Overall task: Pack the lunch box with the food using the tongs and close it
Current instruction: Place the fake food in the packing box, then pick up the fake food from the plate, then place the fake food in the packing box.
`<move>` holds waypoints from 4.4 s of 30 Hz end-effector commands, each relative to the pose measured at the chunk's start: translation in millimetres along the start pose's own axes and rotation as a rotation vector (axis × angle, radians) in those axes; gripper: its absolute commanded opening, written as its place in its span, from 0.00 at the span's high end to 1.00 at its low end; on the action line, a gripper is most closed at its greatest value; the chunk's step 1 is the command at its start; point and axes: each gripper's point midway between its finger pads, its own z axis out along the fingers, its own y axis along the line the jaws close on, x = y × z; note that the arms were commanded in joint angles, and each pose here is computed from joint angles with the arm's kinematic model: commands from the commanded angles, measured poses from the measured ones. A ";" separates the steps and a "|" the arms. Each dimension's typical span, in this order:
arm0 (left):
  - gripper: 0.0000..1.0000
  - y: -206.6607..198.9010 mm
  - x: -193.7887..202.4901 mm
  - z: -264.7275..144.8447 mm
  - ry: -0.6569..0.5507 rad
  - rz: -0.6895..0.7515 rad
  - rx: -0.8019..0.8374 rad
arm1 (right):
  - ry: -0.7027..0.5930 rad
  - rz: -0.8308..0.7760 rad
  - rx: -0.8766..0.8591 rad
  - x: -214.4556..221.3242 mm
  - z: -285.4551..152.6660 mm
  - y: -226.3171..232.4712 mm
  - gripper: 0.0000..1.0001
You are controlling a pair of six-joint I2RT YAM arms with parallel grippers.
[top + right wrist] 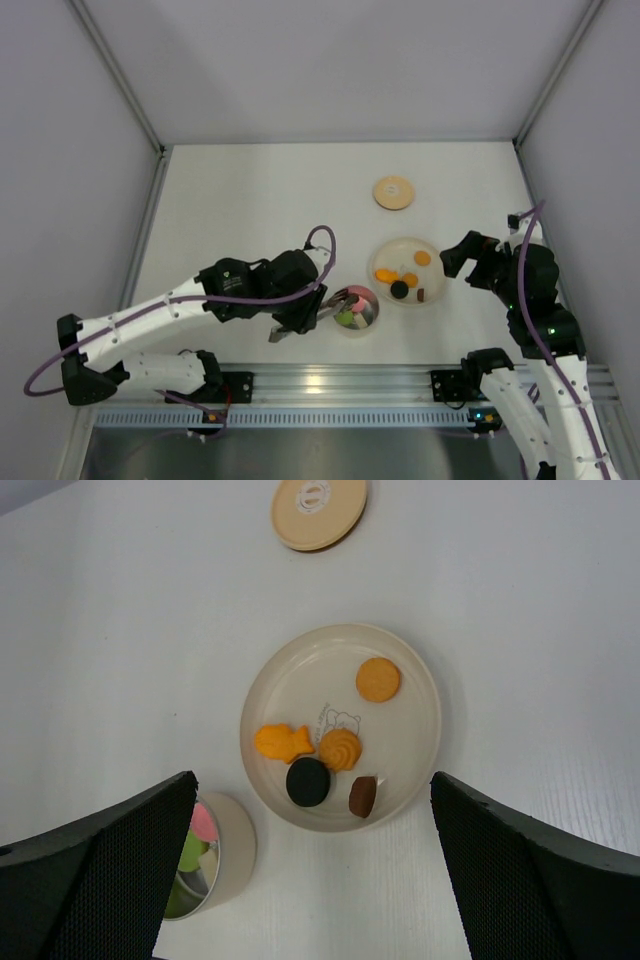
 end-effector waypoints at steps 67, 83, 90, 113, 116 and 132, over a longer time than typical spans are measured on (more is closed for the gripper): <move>0.62 -105.9 -117.3 143.3 -0.036 0.087 0.087 | -0.015 -0.014 0.012 -10.5 -12.0 0.6 0.01; 0.68 -98.9 -141.6 87.8 -0.136 0.105 0.053 | -0.016 -0.008 0.011 -13.3 -10.7 2.0 0.00; 0.68 -73.5 -123.7 50.6 -0.154 0.078 0.002 | -0.019 -0.002 0.003 -15.1 -9.5 4.2 0.00; 0.58 -6.3 -9.8 -6.8 -0.051 -0.022 -0.023 | -0.008 0.008 0.001 -12.0 1.3 3.6 0.01; 0.56 -8.4 -14.8 -7.6 -0.060 -0.013 -0.021 | -0.009 0.002 0.009 -11.4 1.3 1.7 0.01; 0.50 -51.0 -96.8 -6.3 -0.170 0.063 0.009 | -0.008 0.012 0.003 -10.0 2.8 2.6 0.00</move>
